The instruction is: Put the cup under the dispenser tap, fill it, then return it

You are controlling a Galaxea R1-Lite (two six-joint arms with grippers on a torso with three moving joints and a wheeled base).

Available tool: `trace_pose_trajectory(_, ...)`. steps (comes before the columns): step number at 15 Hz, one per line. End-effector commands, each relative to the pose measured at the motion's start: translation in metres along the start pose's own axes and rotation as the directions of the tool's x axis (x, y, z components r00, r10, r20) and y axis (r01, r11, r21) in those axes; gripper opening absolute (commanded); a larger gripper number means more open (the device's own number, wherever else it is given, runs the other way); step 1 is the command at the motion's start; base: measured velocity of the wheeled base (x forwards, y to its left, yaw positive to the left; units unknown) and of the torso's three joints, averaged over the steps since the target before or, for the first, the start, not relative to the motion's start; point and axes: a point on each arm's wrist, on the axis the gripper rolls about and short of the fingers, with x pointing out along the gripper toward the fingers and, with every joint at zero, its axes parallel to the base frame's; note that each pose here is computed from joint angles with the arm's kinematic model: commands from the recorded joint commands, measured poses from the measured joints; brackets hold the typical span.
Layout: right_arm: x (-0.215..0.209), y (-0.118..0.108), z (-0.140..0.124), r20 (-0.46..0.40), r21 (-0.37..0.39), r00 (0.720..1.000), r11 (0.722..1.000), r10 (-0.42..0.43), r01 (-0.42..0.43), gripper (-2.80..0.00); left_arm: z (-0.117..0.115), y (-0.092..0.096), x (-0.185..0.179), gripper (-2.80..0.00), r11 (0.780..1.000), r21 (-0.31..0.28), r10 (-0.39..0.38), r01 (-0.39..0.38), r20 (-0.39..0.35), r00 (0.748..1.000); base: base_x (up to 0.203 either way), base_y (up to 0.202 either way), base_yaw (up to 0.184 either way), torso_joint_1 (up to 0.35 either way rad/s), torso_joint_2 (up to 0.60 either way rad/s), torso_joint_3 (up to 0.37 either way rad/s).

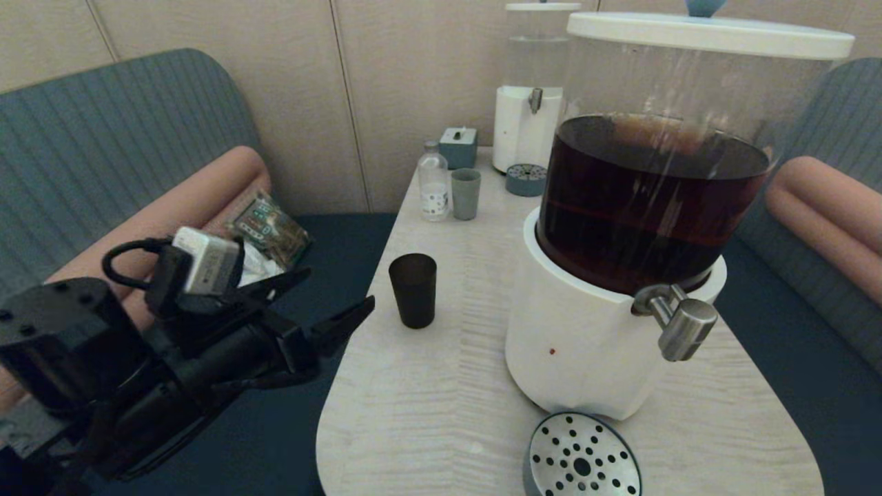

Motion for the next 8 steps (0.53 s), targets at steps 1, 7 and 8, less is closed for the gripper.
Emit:
trace_pose_trajectory(1, 0.000, 0.000, -0.001, -0.002, -0.001, 1.000, 1.000, 0.001, -0.001, -2.80, 0.025, -0.004, -0.026, 0.00, 1.000, 0.017, 0.016, -0.018, 0.116, 0.993, 0.000, 0.000, 0.000, 0.000, 0.00, 0.000)
trace_pose_trajectory(7, 0.000, 0.000, -0.001, -0.002, -0.001, 1.000, 1.000, 0.001, -0.001, -2.80, 0.047, -0.004, -0.079, -2.80, 0.992, 0.026, 0.111, -0.122, 0.258, 0.960, 0.000, 0.000, 0.000, 0.000, 0.00, 0.000)
trace_pose_trajectory(8, 0.000, 0.000, -0.001, -0.002, -0.001, 1.000, 1.000, 0.001, -0.001, -2.80, 0.050, -0.004, -0.085, -2.80, 0.991, 0.030, 0.118, -0.132, 0.279, 0.953, 0.000, 0.000, 0.000, 0.000, 0.00, 0.000)
